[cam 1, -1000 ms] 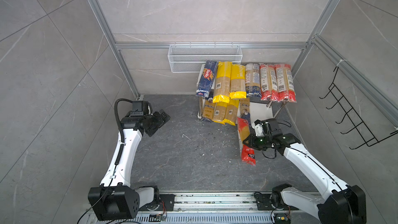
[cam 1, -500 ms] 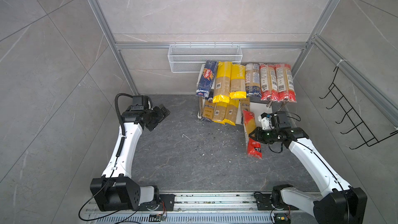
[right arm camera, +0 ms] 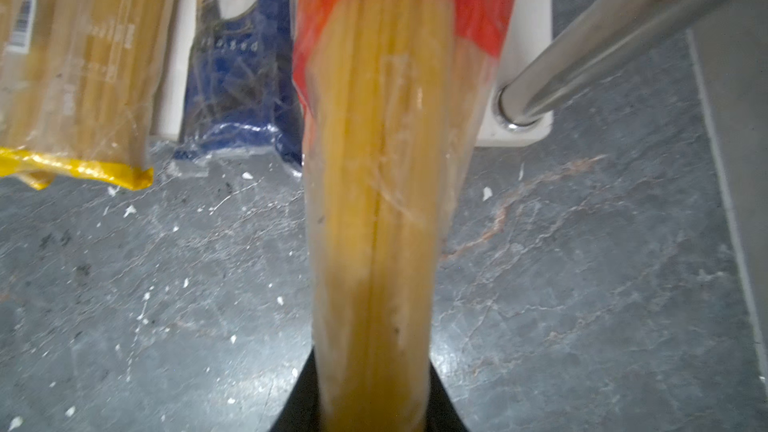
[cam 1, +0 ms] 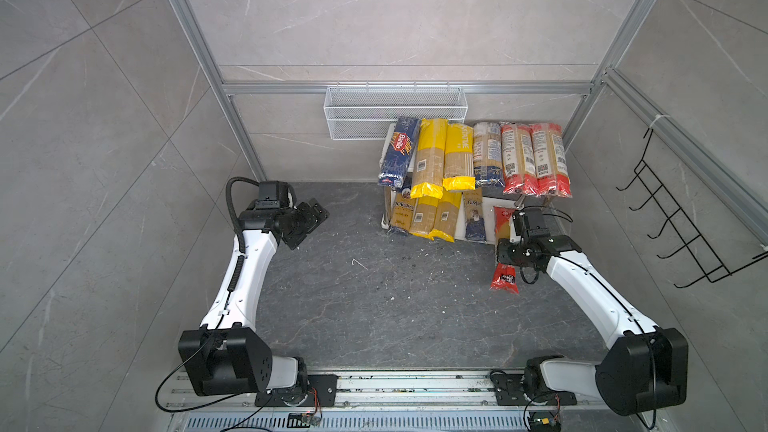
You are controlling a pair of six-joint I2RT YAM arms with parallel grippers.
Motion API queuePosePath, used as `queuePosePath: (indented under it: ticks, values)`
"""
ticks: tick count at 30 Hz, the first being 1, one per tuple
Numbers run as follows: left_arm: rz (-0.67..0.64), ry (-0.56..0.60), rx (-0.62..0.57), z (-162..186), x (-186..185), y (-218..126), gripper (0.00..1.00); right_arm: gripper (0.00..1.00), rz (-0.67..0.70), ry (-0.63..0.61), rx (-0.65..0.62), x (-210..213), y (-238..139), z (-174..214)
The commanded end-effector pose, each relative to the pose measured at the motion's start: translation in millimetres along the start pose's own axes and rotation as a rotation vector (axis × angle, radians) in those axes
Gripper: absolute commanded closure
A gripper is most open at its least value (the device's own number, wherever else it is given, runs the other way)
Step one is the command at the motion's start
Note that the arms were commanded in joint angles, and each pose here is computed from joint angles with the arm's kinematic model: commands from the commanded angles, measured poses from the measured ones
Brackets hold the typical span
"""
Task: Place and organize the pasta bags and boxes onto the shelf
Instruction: 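Stand the red pack upright at the end of the lower shelf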
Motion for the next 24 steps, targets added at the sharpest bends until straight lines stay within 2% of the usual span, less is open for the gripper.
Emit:
queuePosePath:
  ticks: [1, 14, 24]
  values:
    - [0.062, 0.02, -0.028, -9.7, -18.9, -8.3, 0.04, 1.0, 0.134, -0.007, -0.177, -17.5, -8.6, -47.9]
    - [0.035, 0.033, -0.04, -17.1, -20.6, -5.7, 0.04, 1.0, 0.262, -0.04, -0.134, -27.9, 26.6, -59.6]
    - [0.015, 0.053, -0.045, -23.4, -22.4, -3.9, 0.04, 1.0, 0.303, -0.084, -0.121, -27.8, 47.7, -86.7]
Point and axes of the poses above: each gripper's point midway between its finger pads, its own y axis out along the fingers, its own x axis along the line the jaws close on, z = x × y, the point moved 4 cm from there along -y, back along the fingers, and after that the axes turned 12 degrees about -y, right-handed, at the moved point
